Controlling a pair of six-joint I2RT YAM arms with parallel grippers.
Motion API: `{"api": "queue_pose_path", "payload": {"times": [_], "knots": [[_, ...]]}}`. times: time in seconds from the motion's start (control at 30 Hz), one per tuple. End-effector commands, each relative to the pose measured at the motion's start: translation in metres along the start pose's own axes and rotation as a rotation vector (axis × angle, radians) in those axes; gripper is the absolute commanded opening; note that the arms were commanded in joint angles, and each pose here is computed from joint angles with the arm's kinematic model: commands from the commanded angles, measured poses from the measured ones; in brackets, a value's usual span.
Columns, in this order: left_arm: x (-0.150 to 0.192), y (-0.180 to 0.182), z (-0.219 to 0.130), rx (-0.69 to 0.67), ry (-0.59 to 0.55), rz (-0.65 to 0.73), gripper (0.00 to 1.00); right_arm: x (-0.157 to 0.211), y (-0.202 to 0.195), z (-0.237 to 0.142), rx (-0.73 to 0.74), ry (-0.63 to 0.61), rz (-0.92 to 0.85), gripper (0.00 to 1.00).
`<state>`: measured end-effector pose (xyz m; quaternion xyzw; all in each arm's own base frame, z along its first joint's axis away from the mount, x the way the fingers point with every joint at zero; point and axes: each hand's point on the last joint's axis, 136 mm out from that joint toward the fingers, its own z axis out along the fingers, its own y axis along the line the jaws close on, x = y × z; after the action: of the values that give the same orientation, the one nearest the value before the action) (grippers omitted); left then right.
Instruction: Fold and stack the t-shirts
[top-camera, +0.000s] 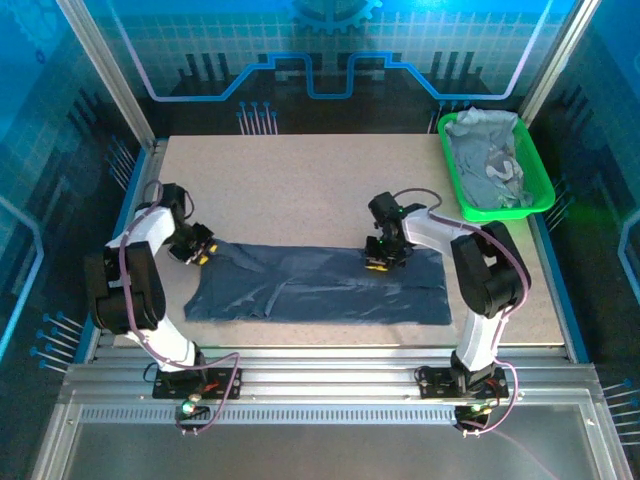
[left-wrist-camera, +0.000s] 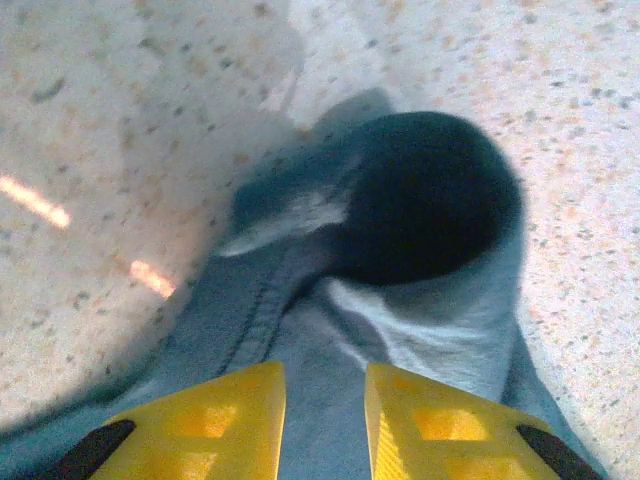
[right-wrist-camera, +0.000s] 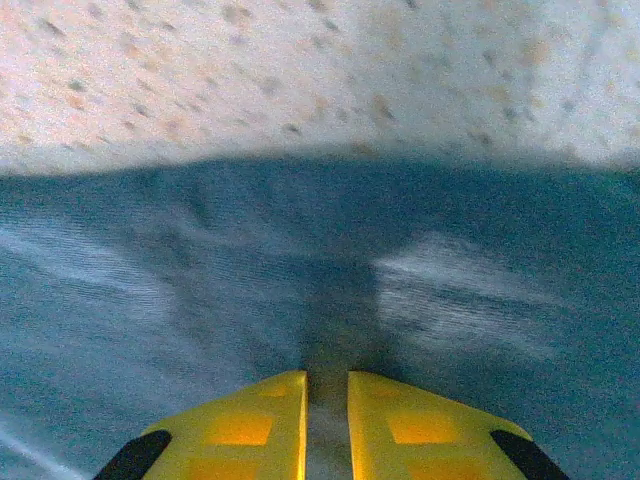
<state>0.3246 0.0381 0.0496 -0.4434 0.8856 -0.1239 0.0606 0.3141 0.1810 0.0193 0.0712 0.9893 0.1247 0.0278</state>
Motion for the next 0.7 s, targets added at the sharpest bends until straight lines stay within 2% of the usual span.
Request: {"api": "queue_pose_path", "payload": {"times": [0.0, 0.13, 0.43, 0.67], "knots": [[0.003, -0.006, 0.003, 0.053, 0.019, 0.119, 0.29, -0.006, 0.013, 0.000, -0.043, 0.028, -0.010, 0.20], [0.010, 0.019, 0.004, -0.054, 0.023, 0.127, 0.31, -0.006, 0.012, 0.002, -0.028, 0.038, -0.001, 0.21], [0.030, 0.030, 0.011, -0.023, 0.045, 0.159, 0.34, -0.007, 0.013, 0.000, -0.024, 0.037, -0.005, 0.22], [0.029, 0.027, 0.020, -0.005, 0.043, 0.153, 0.31, -0.005, 0.013, 0.000, -0.021, 0.044, -0.009, 0.22]]}}
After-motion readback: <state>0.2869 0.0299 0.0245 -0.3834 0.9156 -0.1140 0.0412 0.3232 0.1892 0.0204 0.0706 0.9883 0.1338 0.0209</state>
